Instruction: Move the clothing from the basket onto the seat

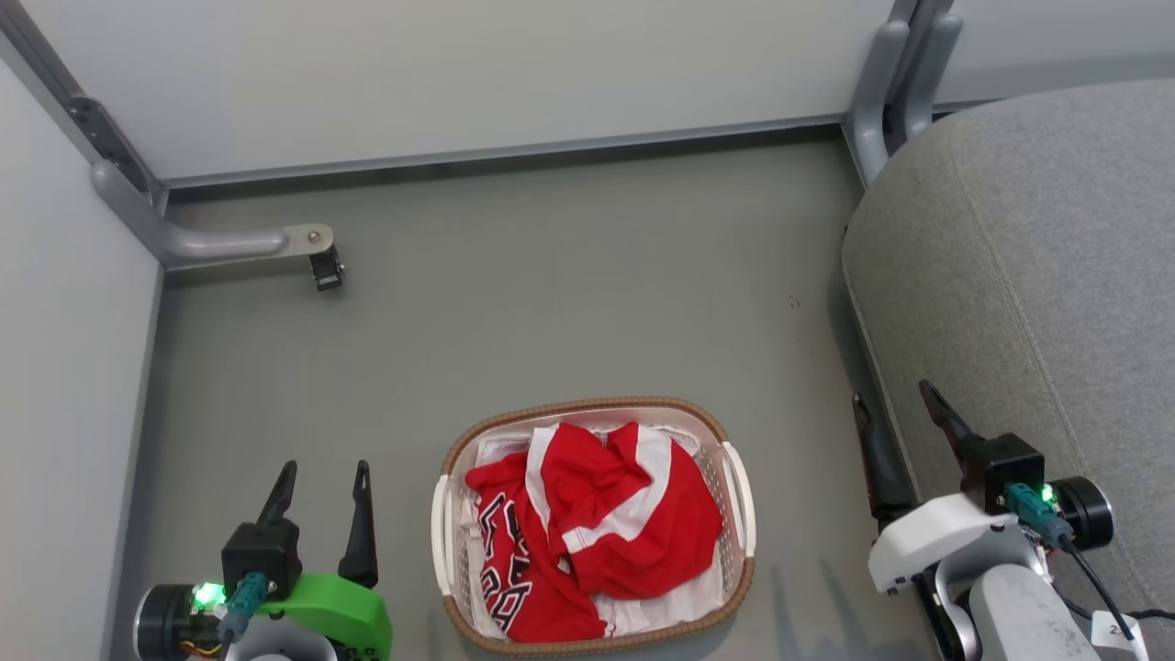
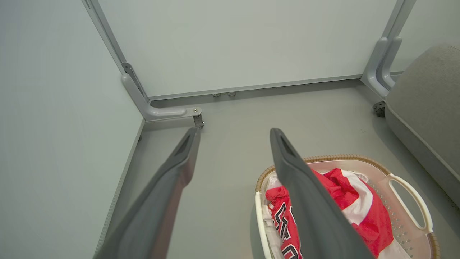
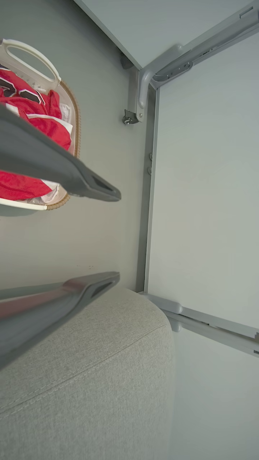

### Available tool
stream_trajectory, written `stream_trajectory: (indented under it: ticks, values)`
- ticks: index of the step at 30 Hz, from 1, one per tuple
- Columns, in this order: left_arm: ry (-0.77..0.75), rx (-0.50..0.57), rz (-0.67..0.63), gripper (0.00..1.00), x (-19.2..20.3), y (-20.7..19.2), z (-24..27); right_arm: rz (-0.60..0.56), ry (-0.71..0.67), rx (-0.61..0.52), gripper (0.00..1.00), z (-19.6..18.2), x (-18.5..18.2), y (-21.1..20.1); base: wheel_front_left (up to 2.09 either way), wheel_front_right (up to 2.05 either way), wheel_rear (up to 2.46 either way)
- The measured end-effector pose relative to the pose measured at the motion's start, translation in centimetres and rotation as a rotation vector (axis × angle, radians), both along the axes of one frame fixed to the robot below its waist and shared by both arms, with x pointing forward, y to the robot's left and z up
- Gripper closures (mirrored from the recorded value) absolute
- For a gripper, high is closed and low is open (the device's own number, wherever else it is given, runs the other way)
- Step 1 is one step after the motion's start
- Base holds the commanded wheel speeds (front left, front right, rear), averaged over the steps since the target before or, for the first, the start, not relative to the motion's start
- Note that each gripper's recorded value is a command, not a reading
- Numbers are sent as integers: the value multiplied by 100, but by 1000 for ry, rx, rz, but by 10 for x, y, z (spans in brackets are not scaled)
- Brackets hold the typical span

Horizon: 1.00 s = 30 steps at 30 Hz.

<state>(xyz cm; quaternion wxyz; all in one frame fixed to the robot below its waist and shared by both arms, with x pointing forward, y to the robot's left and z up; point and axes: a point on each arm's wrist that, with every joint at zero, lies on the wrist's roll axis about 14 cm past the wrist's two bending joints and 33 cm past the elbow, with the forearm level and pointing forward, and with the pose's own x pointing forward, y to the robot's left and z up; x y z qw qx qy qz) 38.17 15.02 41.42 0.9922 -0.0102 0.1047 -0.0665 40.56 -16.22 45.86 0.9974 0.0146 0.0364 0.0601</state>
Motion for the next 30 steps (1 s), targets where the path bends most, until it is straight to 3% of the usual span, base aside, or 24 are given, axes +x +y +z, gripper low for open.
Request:
stream_trajectory:
  ticks: [7,17,30]
  values:
    - [104,-76,-49,0,17,-19,-34,13,4,2,0,-6,20,4,0,0,0]
    - [179,-146,-229,0,51,-87,-66,-3,17,17,0,-20,50,-4,0,0,0]
    - [394,-159,-576,0,29,-174,-144,-14,48,7,0,-46,72,-14,0,0,0]
